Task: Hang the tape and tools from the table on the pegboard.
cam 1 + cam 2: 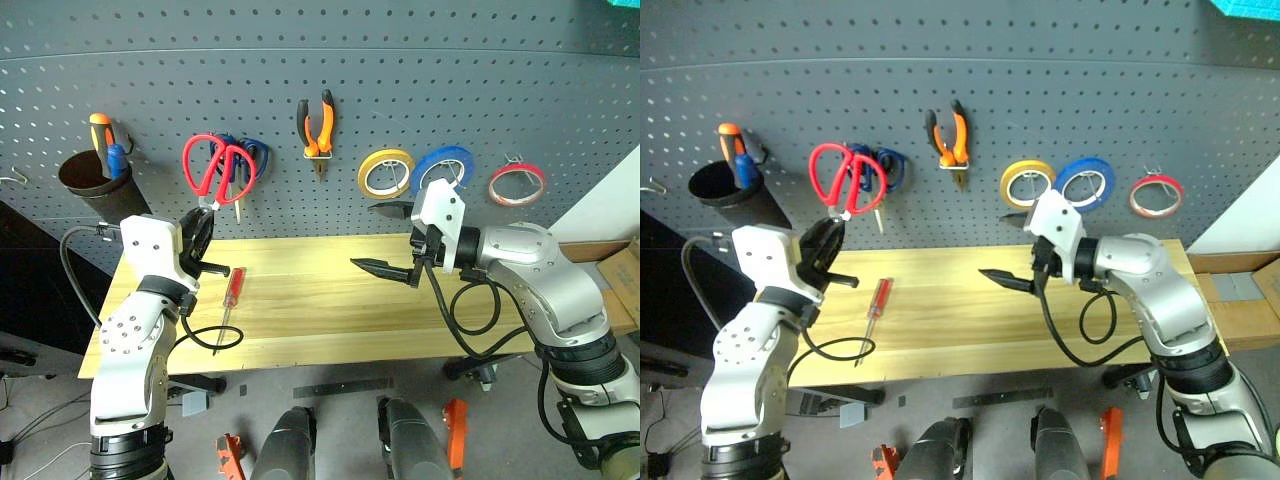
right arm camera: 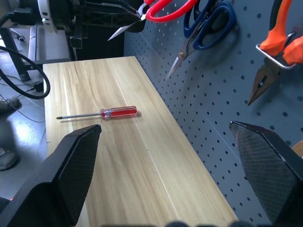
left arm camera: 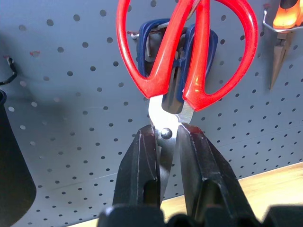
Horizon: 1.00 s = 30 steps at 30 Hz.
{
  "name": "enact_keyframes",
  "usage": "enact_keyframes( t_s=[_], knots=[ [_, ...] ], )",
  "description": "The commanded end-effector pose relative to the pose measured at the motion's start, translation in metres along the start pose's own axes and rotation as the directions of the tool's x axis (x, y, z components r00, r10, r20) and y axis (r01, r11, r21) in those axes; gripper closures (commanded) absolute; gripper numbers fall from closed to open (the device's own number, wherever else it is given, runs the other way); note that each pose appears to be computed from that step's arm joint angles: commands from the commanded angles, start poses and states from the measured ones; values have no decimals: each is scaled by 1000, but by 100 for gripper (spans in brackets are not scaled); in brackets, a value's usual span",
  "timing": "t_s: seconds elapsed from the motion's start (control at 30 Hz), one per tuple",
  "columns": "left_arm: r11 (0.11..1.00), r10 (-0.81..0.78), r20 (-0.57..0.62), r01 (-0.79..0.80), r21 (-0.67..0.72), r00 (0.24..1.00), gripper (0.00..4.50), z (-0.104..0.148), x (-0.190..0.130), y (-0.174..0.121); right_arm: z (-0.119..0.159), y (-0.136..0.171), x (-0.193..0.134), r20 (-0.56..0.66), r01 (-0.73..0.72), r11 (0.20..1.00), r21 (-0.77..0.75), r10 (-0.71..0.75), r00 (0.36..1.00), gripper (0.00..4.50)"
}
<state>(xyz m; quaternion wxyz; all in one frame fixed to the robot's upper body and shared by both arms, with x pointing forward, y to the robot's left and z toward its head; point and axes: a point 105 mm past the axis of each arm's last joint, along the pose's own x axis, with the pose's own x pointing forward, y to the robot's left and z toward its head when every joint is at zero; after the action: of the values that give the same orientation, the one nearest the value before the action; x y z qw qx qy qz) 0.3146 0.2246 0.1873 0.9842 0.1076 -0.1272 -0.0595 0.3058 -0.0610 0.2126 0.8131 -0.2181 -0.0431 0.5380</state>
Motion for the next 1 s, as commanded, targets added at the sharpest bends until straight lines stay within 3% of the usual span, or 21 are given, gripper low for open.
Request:
enact_keyframes(
  t_s=[0.03,0.27,0.47,0.8,1.0],
  knots=[
    [999,-25,73,22,39,997,422,16,-2,-5,11,1,-5,34,6,1000,-26,-5,999,0],
    [999,5,146,-12,48,989,422,36,-7,-7,11,2,-7,37,4,1000,-12,-4,999,0],
    [997,-74,118,70,30,990,422,33,-10,-28,10,2,-6,40,1,1000,-7,-1,999,0],
    [997,38,105,-44,57,994,422,29,-9,2,9,4,-6,35,-3,1000,-3,3,999,0],
    [998,32,62,-35,59,998,422,19,-17,0,8,6,-5,36,-7,1000,-2,7,999,0]
  ],
)
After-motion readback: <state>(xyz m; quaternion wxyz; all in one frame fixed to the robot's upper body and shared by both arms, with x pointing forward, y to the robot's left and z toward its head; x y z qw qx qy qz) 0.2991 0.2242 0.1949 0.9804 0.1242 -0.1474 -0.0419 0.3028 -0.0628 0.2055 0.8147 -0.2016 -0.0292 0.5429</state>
